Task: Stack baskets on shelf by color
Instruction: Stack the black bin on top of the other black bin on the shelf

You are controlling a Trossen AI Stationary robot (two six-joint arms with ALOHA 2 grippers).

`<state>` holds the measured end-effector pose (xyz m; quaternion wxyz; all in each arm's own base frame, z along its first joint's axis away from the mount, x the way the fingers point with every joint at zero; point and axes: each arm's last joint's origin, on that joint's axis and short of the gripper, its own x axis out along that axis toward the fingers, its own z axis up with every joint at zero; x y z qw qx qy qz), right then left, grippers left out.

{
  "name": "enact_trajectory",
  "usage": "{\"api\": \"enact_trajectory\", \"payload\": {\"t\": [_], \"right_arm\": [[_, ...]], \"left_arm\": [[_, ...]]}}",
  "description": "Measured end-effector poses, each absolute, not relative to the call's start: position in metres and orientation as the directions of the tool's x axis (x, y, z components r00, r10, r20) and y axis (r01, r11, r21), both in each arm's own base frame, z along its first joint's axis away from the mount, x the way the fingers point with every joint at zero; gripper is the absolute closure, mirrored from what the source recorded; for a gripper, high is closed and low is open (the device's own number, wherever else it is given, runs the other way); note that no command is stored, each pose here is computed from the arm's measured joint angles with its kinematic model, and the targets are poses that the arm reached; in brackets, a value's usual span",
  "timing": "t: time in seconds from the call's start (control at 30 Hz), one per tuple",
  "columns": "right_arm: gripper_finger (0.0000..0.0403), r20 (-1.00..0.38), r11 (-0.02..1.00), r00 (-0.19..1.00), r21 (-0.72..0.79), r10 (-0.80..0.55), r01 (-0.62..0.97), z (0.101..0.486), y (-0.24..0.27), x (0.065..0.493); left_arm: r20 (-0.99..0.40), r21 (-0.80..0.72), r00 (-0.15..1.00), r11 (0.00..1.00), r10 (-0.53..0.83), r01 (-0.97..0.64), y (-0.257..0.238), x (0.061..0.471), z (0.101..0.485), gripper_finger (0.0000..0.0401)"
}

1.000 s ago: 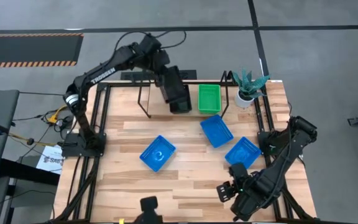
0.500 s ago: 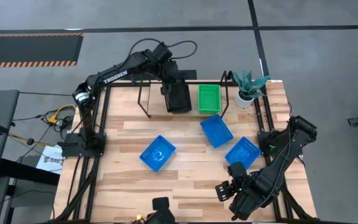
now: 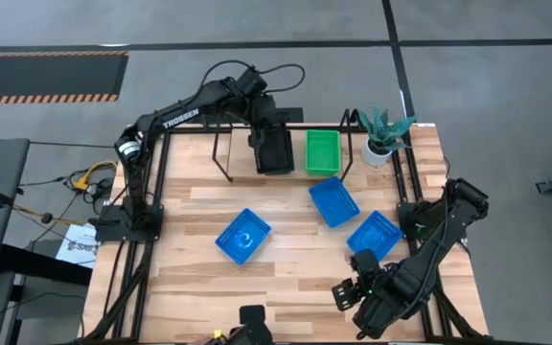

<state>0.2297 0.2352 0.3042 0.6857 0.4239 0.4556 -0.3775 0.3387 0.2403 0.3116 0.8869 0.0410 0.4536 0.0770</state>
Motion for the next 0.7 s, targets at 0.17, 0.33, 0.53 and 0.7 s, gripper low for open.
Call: {"api": "enact_trajectory", "payload": {"t": [0.17,0.33,0.53,0.7], "right_arm": [[0.0158,-0.945,0.374,0.302,0.235,-0.128,0.897,0.304,0.236,0.230],[0.0158,-0.945,0.376,0.301,0.235,-0.128,0.896,0.304,0.235,0.230],[0.0158,-0.945,0.379,0.301,0.234,-0.128,0.895,0.304,0.235,0.230],[0.0158,-0.945,0.383,0.301,0.233,-0.128,0.894,0.304,0.235,0.230]], "left_arm": [[-0.797,0.146,0.578,0.984,0.176,-0.099,0.240,0.339,0.312,0.0322],[-0.797,0.139,0.578,0.984,0.177,-0.110,0.239,0.339,0.312,0.0267],[-0.805,0.137,0.531,0.954,0.264,-0.267,0.240,0.335,0.331,0.0231],[-0.883,0.183,0.345,0.910,0.319,-0.372,0.235,0.320,0.336,0.0267]]}}
